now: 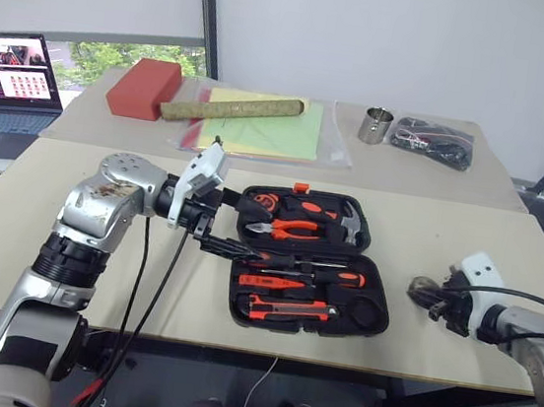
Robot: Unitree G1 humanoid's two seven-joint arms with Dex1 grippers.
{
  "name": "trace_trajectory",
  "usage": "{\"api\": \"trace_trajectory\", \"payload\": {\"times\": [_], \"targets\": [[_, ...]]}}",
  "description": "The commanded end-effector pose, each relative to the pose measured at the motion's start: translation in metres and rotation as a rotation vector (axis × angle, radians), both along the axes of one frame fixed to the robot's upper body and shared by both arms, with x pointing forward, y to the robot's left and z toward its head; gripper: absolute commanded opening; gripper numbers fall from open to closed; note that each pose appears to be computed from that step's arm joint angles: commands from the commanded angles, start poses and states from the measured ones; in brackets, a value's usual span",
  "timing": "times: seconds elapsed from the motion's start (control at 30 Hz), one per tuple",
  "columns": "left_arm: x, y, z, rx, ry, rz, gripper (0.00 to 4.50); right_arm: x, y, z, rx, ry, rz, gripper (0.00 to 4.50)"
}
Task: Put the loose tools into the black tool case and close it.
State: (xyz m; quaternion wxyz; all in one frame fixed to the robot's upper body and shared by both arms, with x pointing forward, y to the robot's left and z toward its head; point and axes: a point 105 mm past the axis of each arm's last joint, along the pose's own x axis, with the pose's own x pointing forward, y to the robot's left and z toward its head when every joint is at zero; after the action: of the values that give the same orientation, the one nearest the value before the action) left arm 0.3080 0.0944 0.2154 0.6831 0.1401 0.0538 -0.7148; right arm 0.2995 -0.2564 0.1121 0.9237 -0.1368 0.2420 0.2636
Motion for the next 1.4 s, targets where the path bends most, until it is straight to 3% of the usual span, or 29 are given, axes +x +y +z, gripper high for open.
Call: {"api": "trace_trajectory", "payload": {"times": [0.03,0.13,0.27,0.6,0.87,1.0,1.1,1.17,1.33,1.4], "targets": [[-0.006,-0.003,0.01,-0.01,-0.038,-0.03,4.5,0.0,0.01,0.033,-0.014,-0.09,0.063,0.01],[-0.006,-0.004,0.01,-0.007,-0.037,-0.034,4.5,-0.005,0.032,0.059,0.01,-0.158,0.165,0.01],[-0.008,-0.002,0.008,0.007,-0.033,-0.041,4.5,-0.02,0.061,0.074,0.047,-0.159,0.3,0.01],[-0.008,-0.003,0.002,0.026,-0.039,-0.053,4.5,-0.061,0.078,0.033,-0.02,0.033,0.432,0.01],[-0.008,-0.008,0.001,0.023,-0.039,-0.077,4.5,-0.058,0.088,0.008,-0.037,0.064,0.395,0.01],[-0.009,-0.008,0.0,0.025,-0.034,-0.089,4.5,-0.056,0.086,0.01,-0.05,0.049,0.374,1.27],[-0.01,-0.007,-0.001,0.029,-0.033,-0.09,4.5,-0.066,0.095,0.025,0.02,0.039,0.428,2.11],[-0.009,-0.006,-0.001,0.033,-0.034,-0.083,4.5,-0.068,0.098,0.037,0.077,0.024,0.439,2.9],[0.008,0.014,-0.011,0.047,-0.027,0.067,4.5,-0.045,0.073,0.06,0.116,-0.045,0.323,2.99],[0.015,0.027,-0.02,0.066,-0.02,0.141,4.5,-0.034,0.061,0.064,0.118,-0.065,0.267,2.47]]}}
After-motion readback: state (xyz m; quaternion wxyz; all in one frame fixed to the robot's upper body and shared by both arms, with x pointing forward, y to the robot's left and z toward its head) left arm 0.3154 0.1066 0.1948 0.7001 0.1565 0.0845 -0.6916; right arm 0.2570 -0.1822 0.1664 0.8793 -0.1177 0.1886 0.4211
